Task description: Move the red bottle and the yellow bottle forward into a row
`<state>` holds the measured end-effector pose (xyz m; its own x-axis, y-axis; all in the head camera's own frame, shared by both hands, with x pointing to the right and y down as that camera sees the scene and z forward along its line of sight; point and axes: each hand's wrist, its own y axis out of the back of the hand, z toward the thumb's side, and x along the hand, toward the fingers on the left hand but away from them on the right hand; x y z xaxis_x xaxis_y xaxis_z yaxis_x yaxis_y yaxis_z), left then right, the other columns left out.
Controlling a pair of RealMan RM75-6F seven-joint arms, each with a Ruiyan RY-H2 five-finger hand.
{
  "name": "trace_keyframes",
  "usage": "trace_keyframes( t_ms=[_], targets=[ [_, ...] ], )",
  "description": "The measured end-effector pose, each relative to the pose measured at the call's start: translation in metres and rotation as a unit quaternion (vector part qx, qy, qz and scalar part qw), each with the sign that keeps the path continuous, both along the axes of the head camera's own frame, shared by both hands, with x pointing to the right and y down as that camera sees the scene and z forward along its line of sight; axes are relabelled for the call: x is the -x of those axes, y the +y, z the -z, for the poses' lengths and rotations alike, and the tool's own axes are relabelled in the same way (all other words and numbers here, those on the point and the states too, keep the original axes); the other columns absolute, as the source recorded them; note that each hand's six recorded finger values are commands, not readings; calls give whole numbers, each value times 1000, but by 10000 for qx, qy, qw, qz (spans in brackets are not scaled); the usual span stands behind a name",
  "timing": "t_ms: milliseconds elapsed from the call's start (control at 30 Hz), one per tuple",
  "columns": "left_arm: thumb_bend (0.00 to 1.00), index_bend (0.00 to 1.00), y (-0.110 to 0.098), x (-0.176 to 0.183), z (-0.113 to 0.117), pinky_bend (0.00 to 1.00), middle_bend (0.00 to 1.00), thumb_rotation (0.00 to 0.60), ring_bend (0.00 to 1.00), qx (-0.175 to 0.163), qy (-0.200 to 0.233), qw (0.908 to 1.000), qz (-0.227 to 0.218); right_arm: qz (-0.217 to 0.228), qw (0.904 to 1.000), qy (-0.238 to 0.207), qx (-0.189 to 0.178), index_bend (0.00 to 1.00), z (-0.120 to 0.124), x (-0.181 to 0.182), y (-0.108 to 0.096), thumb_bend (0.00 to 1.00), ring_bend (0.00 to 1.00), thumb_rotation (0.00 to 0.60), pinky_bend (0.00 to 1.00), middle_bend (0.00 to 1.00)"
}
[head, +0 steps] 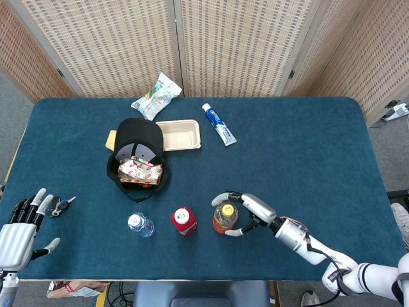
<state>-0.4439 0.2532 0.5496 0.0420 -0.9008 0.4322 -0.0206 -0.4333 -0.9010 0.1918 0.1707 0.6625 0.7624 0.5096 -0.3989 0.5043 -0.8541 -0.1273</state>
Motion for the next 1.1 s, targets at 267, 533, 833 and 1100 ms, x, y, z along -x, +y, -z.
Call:
trace_keyframes(
  t_ms=[267,533,833,1100],
  targets=[
    [139,0,-4,-1,1,48,0,600,0,-32,4,10000,-36,-207,9990,-209,-346,0,27,-10,-16,92,40,600,89,65],
    [140,0,-5,0,-2,48,0,600,0,-18,2,10000,-32,-677,9913,347,-1073,72,49,-45,-36,197,41,600,88,117],
    [139,0,-8,1,-7,47,0,600,0,-47,4,10000,-65,-1139,9522,2003,-2005,162,60,-119,-30,252,83,600,89,196],
    [139,0,-8,-4,-11,48,0,600,0,-53,27,9998,-181,-1280,8972,3592,-2227,166,62,-193,5,252,83,600,89,197]
  ],
)
